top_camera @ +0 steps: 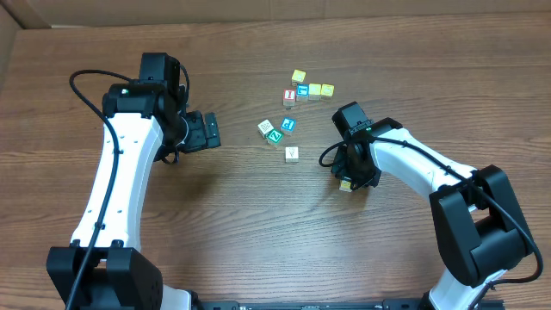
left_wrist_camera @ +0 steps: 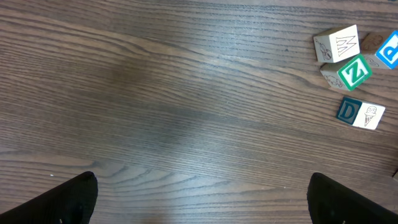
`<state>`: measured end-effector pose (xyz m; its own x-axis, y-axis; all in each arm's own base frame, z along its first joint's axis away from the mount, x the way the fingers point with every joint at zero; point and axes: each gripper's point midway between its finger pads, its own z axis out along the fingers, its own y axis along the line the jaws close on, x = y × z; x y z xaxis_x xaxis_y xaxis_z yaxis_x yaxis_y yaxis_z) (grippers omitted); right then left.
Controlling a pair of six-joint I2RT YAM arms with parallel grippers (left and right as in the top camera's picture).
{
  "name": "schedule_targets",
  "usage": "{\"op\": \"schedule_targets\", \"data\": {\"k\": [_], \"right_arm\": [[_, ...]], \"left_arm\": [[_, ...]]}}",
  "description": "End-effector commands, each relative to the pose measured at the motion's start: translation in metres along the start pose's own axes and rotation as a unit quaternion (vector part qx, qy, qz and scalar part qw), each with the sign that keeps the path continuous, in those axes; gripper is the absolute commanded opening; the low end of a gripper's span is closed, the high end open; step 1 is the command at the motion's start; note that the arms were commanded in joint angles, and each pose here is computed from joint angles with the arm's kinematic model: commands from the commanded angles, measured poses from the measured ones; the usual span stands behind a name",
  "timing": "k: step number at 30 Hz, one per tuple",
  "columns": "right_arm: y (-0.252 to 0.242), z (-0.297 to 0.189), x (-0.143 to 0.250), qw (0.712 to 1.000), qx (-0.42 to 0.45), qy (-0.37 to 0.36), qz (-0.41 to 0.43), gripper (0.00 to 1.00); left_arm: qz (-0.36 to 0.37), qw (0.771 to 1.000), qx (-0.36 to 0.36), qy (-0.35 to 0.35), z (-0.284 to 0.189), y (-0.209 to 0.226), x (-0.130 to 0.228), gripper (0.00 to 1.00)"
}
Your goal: Flip 5 blocks
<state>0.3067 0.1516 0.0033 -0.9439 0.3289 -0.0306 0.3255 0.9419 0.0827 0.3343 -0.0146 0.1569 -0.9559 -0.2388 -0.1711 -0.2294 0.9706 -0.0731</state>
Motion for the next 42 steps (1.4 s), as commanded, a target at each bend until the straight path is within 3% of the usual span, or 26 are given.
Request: {"op": "schedule_targets", "data": {"k": [1, 42], "right_arm": [[-0.0023, -0.0014, -0.0048, 1.000, 0.007, -0.010, -0.002, 0.25], [-0.0023, -0.0014, -0.0048, 1.000, 0.007, -0.010, -0.002, 0.26]], "left_arm": [[-0.009, 1.000, -0.002, -0.008, -0.0027, 0.0007, -0.0067, 1.00], [-0.009, 1.000, -0.002, -0.008, -0.0027, 0.0007, -0.0067, 1.00]]}}
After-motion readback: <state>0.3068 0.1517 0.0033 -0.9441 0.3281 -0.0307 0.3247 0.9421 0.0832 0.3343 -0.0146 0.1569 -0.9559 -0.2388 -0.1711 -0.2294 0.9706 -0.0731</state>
